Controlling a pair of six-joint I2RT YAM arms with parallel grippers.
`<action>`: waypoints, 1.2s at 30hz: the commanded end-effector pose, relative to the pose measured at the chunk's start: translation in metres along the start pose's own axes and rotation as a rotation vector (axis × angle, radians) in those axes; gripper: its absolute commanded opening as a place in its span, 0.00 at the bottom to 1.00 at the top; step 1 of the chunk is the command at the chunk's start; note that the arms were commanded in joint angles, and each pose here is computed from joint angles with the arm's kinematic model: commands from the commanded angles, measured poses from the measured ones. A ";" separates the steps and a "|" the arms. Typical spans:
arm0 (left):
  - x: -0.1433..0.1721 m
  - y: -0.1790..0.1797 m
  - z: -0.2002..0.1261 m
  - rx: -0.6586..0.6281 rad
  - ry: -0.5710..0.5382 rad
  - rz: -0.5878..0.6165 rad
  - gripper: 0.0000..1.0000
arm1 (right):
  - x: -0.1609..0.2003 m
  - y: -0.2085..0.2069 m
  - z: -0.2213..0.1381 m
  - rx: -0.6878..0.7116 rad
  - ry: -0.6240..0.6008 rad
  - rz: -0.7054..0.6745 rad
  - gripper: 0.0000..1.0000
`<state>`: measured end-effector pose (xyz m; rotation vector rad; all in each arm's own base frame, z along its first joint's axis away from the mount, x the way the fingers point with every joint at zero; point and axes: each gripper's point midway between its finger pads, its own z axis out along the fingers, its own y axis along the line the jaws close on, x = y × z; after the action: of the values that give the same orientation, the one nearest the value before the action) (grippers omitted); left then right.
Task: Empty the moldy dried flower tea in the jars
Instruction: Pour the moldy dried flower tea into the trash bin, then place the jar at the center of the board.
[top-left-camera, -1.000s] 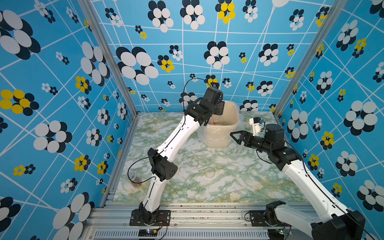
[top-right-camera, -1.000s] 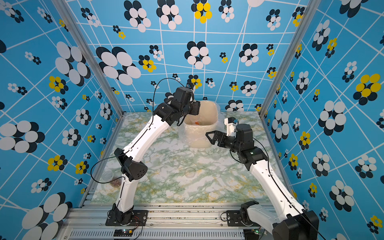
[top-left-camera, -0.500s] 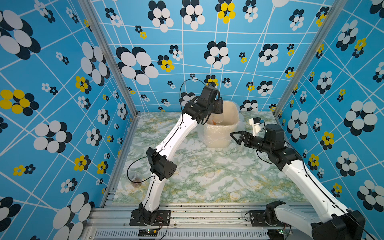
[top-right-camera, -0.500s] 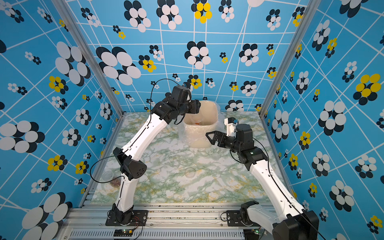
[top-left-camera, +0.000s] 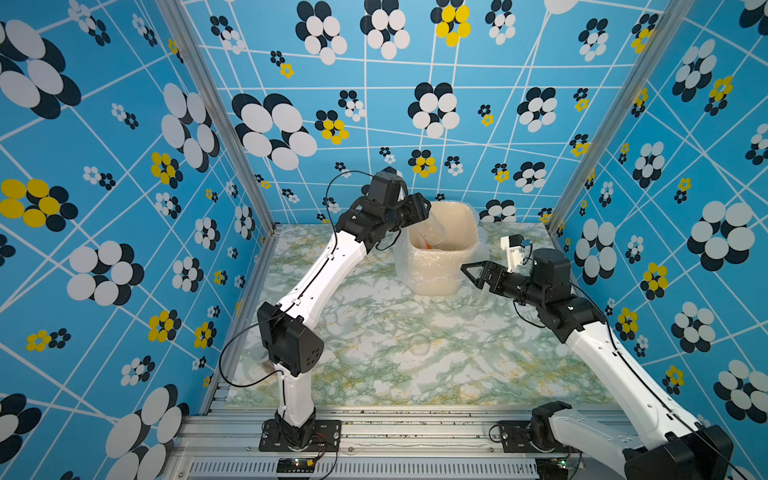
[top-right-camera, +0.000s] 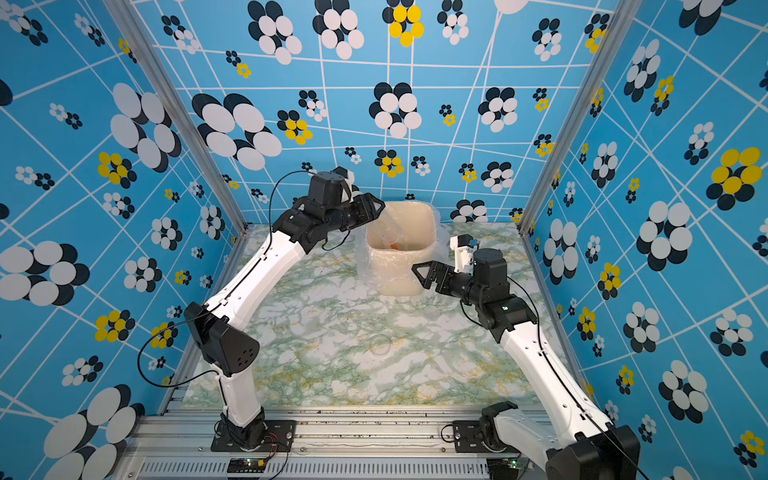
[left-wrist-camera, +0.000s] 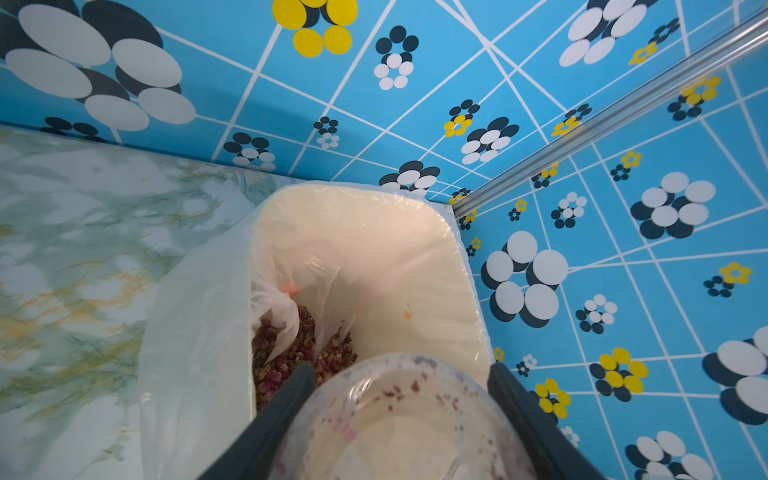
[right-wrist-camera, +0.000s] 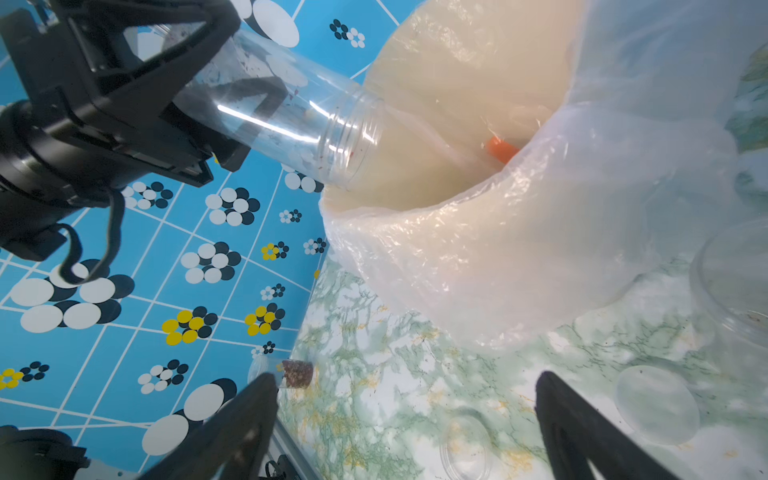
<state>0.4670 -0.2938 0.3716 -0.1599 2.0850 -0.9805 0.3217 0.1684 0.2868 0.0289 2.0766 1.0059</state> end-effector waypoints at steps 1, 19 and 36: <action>-0.028 -0.025 -0.025 0.181 -0.094 -0.144 0.00 | -0.011 0.012 -0.003 -0.065 -0.056 0.048 0.99; -0.026 -0.019 -0.029 0.420 -0.025 -0.507 0.00 | -0.078 0.057 0.016 -0.311 -0.191 0.295 0.99; -0.021 -0.023 -0.029 0.459 0.006 -0.567 0.00 | -0.104 0.099 0.057 -0.445 -0.148 0.329 0.99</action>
<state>0.4634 -0.2830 0.3989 -0.5661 1.8232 -1.7172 0.4023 0.2287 0.3784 0.2708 1.7604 1.5377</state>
